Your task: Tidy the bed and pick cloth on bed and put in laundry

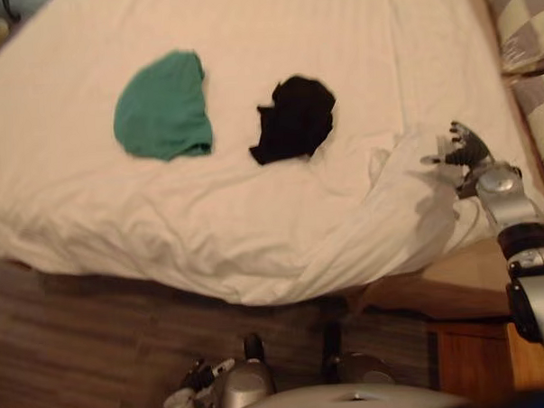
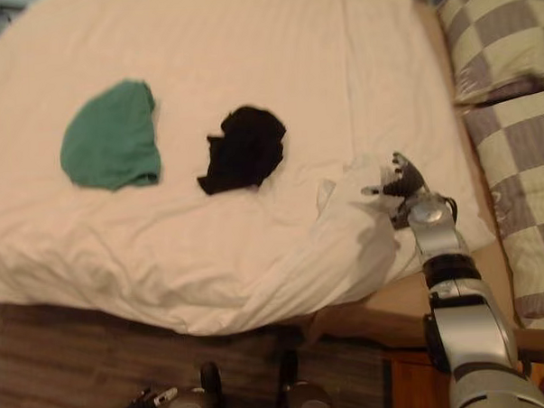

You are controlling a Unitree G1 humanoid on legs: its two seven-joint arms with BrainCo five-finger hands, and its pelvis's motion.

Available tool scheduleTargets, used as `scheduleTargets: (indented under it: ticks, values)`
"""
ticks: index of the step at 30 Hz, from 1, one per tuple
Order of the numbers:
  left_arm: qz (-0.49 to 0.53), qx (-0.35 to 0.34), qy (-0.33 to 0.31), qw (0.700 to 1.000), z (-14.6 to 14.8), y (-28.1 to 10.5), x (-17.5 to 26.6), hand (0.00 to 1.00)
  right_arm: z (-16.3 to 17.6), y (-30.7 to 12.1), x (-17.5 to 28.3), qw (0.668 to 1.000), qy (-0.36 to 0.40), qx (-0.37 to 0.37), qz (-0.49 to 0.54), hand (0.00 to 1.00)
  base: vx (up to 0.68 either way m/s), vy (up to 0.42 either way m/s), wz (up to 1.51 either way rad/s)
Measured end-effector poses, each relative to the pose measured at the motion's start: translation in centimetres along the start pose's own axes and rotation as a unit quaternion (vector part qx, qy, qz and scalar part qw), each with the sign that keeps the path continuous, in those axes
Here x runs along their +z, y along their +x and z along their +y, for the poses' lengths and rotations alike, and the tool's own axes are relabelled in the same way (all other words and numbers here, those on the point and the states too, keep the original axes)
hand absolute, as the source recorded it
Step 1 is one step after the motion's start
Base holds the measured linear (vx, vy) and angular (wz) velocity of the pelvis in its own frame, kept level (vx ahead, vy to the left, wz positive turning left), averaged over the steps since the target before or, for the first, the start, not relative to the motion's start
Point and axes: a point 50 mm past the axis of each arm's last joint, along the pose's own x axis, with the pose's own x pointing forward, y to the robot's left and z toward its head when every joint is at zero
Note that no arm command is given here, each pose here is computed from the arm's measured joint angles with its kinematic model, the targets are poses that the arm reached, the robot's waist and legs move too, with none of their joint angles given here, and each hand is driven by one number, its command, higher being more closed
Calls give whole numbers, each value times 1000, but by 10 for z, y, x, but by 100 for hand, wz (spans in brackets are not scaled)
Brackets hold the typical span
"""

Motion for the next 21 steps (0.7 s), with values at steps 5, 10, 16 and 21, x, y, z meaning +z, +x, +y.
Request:
scheduleTargets:
  ticks: [5,10,16,21]
  values:
    - [-57,-22,-3,998,-12,2,31,0,-40,9,56,995,-42,-70,-62,0,-79,-2,20]
    - [-69,-22,4,997,-10,2,41,0,-82,6,88,980,-117,-143,-72,0,-40,16,11]
    - [-84,-44,10,995,-20,2,50,0,-104,2,87,969,-171,-176,-24,0,-15,30,7]
    - [-91,-69,20,993,-26,2,57,0,-123,-1,76,965,-173,-193,30,0,-40,6,3]
